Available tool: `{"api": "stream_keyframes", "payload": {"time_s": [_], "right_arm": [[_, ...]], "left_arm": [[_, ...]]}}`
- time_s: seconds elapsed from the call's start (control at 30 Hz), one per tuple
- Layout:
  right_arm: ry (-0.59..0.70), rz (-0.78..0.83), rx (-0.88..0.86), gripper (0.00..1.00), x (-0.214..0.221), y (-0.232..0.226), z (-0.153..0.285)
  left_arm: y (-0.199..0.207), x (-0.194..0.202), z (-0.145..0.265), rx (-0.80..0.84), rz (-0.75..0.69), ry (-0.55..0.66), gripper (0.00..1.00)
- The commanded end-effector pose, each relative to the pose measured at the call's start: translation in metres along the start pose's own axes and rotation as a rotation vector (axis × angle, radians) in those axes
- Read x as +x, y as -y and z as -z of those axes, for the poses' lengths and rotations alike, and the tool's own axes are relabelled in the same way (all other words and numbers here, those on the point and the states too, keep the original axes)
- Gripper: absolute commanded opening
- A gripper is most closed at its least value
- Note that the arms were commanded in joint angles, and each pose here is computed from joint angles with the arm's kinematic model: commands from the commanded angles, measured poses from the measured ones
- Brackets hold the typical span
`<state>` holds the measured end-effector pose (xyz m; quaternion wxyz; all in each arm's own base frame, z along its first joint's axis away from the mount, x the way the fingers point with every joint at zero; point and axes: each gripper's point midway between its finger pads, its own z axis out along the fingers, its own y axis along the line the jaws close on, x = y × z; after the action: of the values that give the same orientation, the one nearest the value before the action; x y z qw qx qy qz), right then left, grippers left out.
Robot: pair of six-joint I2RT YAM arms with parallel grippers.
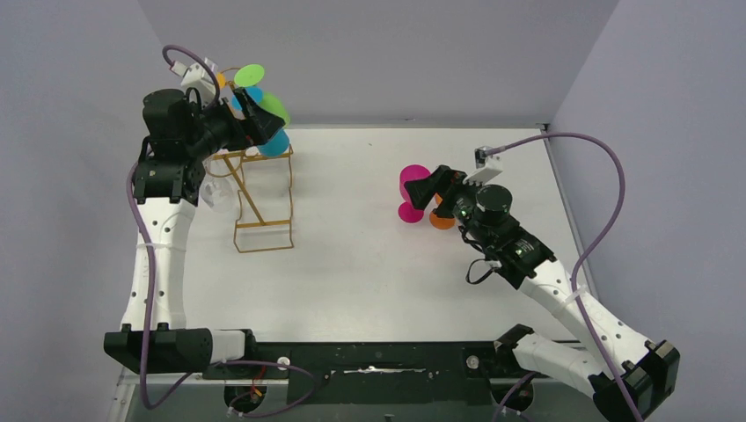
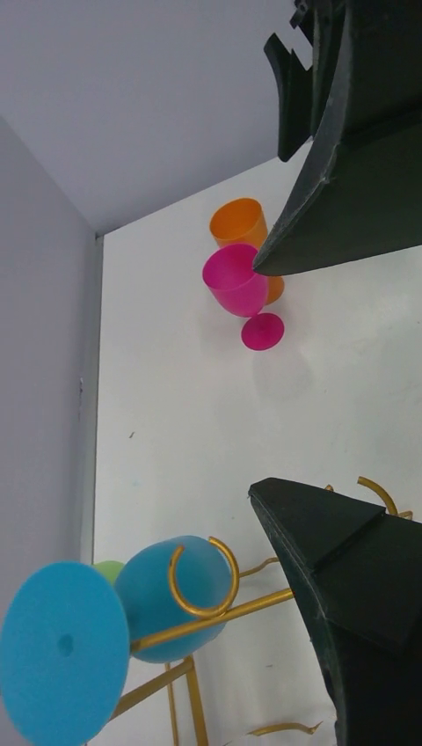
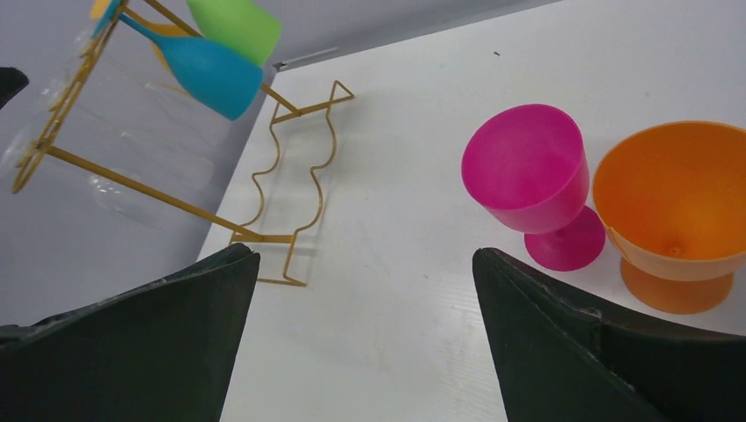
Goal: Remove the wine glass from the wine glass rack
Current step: Pick up the wine glass from the wine rack.
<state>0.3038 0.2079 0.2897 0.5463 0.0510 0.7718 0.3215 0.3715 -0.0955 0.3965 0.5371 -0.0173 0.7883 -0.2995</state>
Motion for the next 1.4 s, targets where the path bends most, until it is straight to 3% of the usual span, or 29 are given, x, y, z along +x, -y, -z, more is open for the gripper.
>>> {"api": "stream_keyframes", "payload": {"time_s": [0.0,0.17,0.47,0.73,1.17,1.37], "right_arm": [[0.164,-0.047,-0.154,0.98,-0.034,-0.026,0.02],[0.178,-0.043,-0.195,0.98,-0.036,-0.031,0.029],[0.026,-0.013,-0.196,0.99,-0.018,-0.039,0.016],[0.003,-0.019,-0.297,0.98,-0.014,-0.057,0.02],[0.023,-0.04,-0.271,0.98,-0.017,-0.052,0.024],[0.048,-0.047,-0.24,0.98,-0.019,-0.045,0.027]], "left_arm": [[0.016,-0.048,0.012,0.061,-0.035,0.117,0.87],[-0.026,-0.069,0.007,-0.114,-0.023,0.175,0.86],[-0.06,-0.082,-0.014,-0.228,-0.025,0.164,0.81],[-0.078,-0.083,-0.029,-0.251,0.023,0.162,0.75],[-0.105,-0.084,-0.041,-0.317,0.097,0.182,0.71],[-0.118,-0.082,-0.046,-0.327,0.137,0.217,0.61]]}}
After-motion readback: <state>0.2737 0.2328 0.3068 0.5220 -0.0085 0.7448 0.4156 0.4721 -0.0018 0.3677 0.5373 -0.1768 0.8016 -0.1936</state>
